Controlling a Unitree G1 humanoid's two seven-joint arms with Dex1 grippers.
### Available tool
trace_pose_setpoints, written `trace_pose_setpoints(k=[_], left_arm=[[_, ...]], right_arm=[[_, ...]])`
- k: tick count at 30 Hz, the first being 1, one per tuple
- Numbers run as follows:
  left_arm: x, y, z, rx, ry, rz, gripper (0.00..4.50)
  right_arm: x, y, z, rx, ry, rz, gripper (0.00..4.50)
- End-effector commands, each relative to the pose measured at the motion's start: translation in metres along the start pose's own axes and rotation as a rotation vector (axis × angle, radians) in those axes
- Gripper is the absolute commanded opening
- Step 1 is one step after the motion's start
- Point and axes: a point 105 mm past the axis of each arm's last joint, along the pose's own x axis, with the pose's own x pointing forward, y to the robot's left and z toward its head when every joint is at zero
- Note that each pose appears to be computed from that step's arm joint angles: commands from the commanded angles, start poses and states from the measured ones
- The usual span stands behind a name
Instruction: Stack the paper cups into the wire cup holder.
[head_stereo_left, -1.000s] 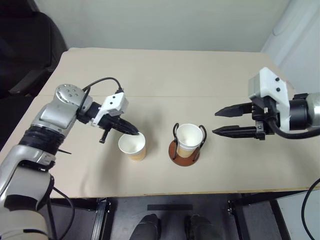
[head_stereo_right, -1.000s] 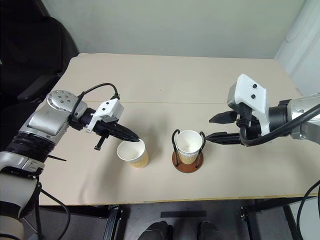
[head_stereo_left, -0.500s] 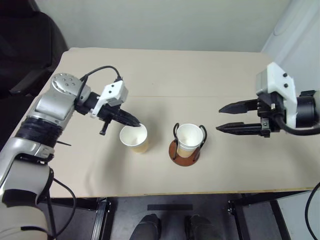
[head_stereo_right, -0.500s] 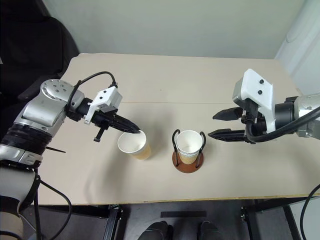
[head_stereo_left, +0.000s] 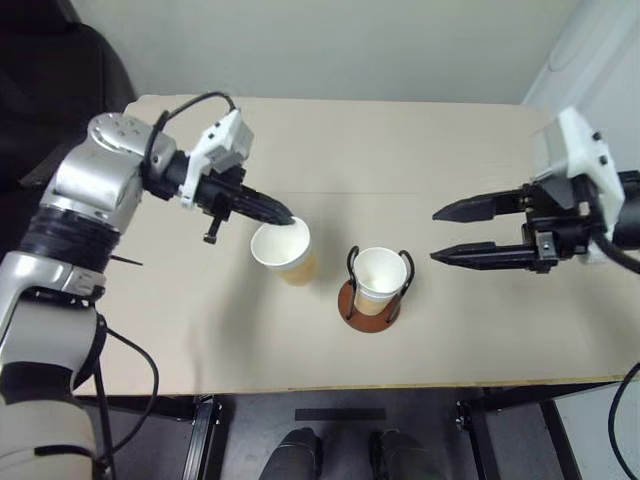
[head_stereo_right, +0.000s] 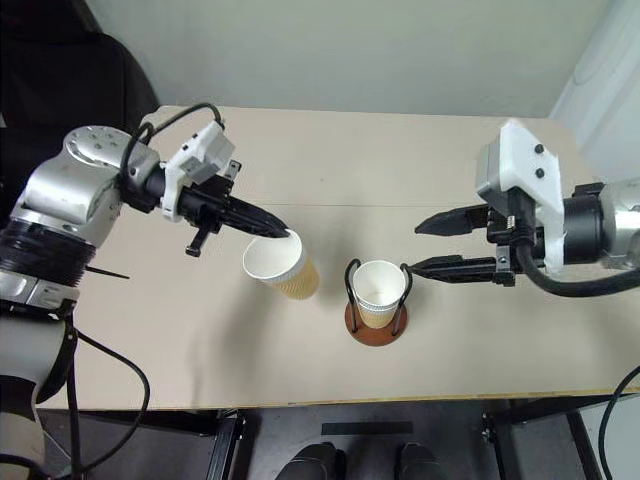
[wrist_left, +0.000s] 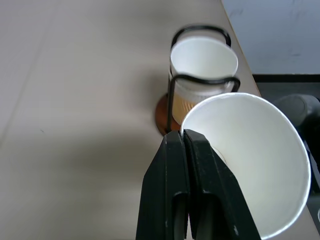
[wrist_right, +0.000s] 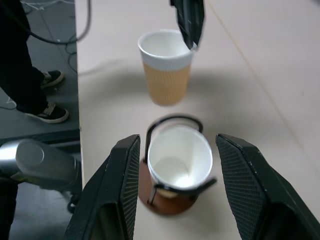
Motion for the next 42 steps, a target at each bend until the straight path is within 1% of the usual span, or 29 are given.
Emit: trace_pose_setpoints(k=[1, 5, 8, 10, 14, 18, 22, 33, 42], left_arm=[[-0.010, -0.001, 0.014, 0.039, -0.021, -0.005, 0.04], [-0.009, -0.002, 0.013, 0.042, -0.012, -0.010, 0.04], [-0.008, -0.003, 0.013, 0.046, -0.009, -0.016, 0.04], [-0.007, -0.004, 0.014, 0.049, -0.009, -0.020, 0.04], [-0.005, -0.005, 0.014, 0.053, -0.004, -0.027, 0.04], [-0.004, -0.005, 0.015, 0.057, -0.003, -0.031, 0.04], [-0.004, -0.004, 0.017, 0.064, -0.001, -0.029, 0.04], [-0.005, -0.002, 0.011, 0.060, 0.019, -0.023, 0.04], [-0.003, -0.003, 0.021, 0.063, 0.017, -0.031, 0.04]], right_arm=[[-0.004, -0.001, 0.010, -0.042, -0.026, -0.026, 2.38], [-0.004, -0.003, 0.006, -0.040, -0.009, -0.038, 2.38], [-0.007, -0.005, -0.003, -0.022, 0.039, -0.049, 2.38], [-0.010, -0.007, -0.003, -0.012, 0.044, -0.053, 2.38], [-0.015, -0.012, 0.004, -0.031, 0.026, -0.075, 2.38], [-0.015, -0.012, 0.005, -0.033, 0.026, -0.077, 2.38], [-0.016, -0.012, 0.012, -0.046, 0.004, -0.082, 2.38], [-0.015, -0.012, 0.025, -0.063, -0.055, -0.079, 2.38], [-0.015, -0.014, 0.041, -0.072, -0.124, -0.071, 2.38]])
